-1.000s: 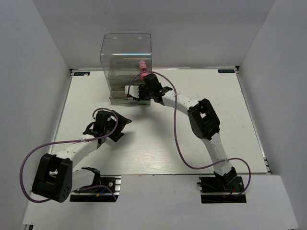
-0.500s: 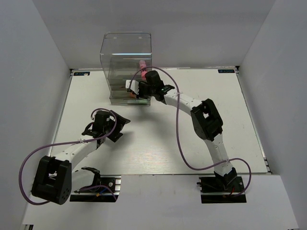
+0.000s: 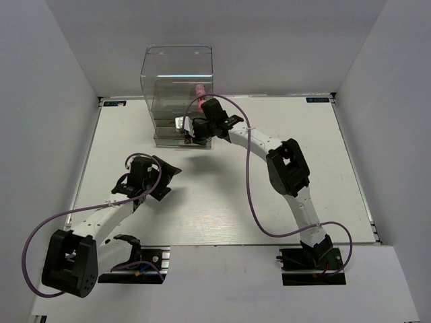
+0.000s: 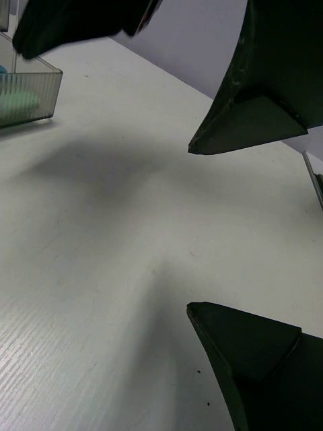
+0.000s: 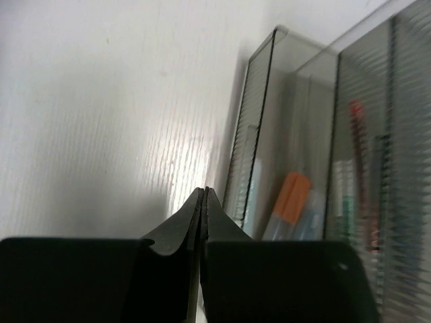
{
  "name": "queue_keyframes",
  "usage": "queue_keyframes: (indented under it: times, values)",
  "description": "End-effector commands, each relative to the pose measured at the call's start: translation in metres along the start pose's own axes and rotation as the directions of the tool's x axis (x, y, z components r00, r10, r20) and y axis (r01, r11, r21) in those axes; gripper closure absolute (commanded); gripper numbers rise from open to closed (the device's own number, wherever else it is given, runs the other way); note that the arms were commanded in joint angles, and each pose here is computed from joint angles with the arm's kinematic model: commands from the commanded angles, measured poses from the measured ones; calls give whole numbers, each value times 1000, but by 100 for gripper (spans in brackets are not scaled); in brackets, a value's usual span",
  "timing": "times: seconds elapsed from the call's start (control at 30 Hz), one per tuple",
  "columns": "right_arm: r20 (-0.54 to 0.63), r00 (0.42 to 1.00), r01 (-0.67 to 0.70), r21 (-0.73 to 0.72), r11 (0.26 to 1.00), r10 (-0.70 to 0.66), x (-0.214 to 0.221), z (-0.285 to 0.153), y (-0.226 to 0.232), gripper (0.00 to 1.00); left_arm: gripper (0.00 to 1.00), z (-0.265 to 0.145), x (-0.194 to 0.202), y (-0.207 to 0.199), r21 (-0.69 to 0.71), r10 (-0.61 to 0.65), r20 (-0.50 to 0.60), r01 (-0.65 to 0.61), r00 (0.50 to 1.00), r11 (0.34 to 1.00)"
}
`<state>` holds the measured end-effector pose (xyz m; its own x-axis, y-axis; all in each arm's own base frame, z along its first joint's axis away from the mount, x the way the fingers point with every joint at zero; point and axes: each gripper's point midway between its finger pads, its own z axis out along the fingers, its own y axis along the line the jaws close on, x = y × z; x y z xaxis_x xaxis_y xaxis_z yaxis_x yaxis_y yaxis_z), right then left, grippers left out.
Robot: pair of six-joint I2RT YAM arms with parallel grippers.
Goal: Sort the stationery into containers
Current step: Close the drawer
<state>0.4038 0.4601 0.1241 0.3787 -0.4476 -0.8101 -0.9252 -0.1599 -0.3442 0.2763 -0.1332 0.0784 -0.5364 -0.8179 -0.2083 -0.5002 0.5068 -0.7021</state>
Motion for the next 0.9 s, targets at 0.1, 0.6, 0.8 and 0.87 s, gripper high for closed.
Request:
queue_keyframes:
  times: [0.1, 0.6, 0.8, 0.87]
  values:
    - [-115, 993, -6, 54, 999, 12, 38, 8, -6, 100, 0, -7, -3, 5, -10, -11, 22, 12, 1000, 1000]
    - [-211, 977, 31, 297, 954, 34, 78, 16, -44, 100, 0, -12, 2, 14, -58, -44, 6, 44, 999, 997]
    - [-213, 977, 77, 378, 922, 5, 82, 15, -61, 100, 0, -15, 1, 12, -59, -53, 7, 53, 999, 997]
    - [-216, 976, 91, 408, 908, 0, 83, 13, -67, 100, 0, -15, 1, 12, -59, -53, 7, 53, 999, 997]
